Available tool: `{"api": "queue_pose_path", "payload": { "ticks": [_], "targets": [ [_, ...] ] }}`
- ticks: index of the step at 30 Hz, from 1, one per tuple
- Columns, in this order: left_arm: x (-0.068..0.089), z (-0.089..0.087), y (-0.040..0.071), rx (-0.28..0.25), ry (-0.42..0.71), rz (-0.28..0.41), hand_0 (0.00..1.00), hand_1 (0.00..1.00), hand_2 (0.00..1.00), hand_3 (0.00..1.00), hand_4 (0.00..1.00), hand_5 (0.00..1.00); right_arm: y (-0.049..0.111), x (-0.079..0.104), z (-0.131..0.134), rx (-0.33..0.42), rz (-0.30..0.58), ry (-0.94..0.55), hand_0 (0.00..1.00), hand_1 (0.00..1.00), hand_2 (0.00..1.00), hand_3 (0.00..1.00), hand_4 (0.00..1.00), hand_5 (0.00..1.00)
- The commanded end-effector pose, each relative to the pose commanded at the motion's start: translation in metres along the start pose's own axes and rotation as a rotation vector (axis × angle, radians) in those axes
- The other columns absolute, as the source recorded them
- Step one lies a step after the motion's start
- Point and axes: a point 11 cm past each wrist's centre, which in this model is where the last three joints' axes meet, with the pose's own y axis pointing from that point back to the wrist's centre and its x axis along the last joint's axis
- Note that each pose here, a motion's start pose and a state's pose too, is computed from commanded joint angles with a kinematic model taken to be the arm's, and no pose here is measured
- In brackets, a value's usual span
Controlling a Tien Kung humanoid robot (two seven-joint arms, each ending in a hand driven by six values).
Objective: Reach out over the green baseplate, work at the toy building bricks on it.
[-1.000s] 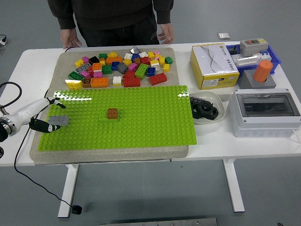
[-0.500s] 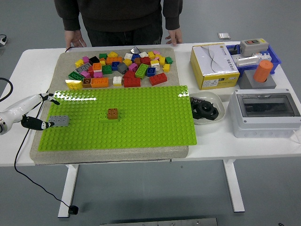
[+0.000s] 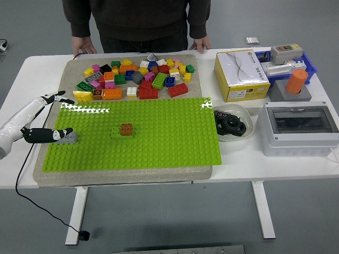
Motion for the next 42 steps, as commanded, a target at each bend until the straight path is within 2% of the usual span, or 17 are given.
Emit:
{"api": "queue_pose_path", "payload": {
  "ticks": [3,6,25,29,36,42],
  "targets": [
    [0.008,-0.001,0.003,0.003,0.004,0.031,0.998,0.998,0.998,0.767,0.826,0.002,0.0,0.0,0.0,0.0,0.0,-0.001,0.698,0.59,0.71,0.691,0.745,0.78],
    [0.009,-0.001,0.003,0.006,0.003,0.036,0.998,0.998,0.998,0.767,0.826,0.002,0.0,0.0,-0.001,0.002,0.0,-0.004,0.698,0.59,0.71,0.691,0.745,0.78],
    [0.001,-0.008,0.004,0.05,-0.022,-0.012,0.996,0.998,0.998,0.758,0.849,0.002,0.0,0.0,-0.001,0.003,0.002,-0.017,0.698,0.593,0.708,0.691,0.746,0.78],
    [-0.006,-0.022,0.003,0.1,-0.078,-0.076,0.996,0.998,0.998,0.751,0.853,0.002,0.0,0.002,-0.002,0.003,0.004,-0.019,0.698,0.592,0.709,0.691,0.746,0.78],
    [-0.013,-0.053,-0.008,0.198,-0.153,-0.193,0.997,0.998,0.998,0.771,0.86,0.002,0.0,0.004,-0.005,0.007,0.01,-0.017,0.698,0.592,0.709,0.691,0.746,0.78],
    [-0.037,-0.08,-0.016,0.261,-0.167,-0.268,0.998,0.998,0.998,0.788,0.856,0.002,0.0,0.005,-0.009,0.014,0.012,-0.019,0.698,0.592,0.709,0.691,0.745,0.779]
  ]
}}
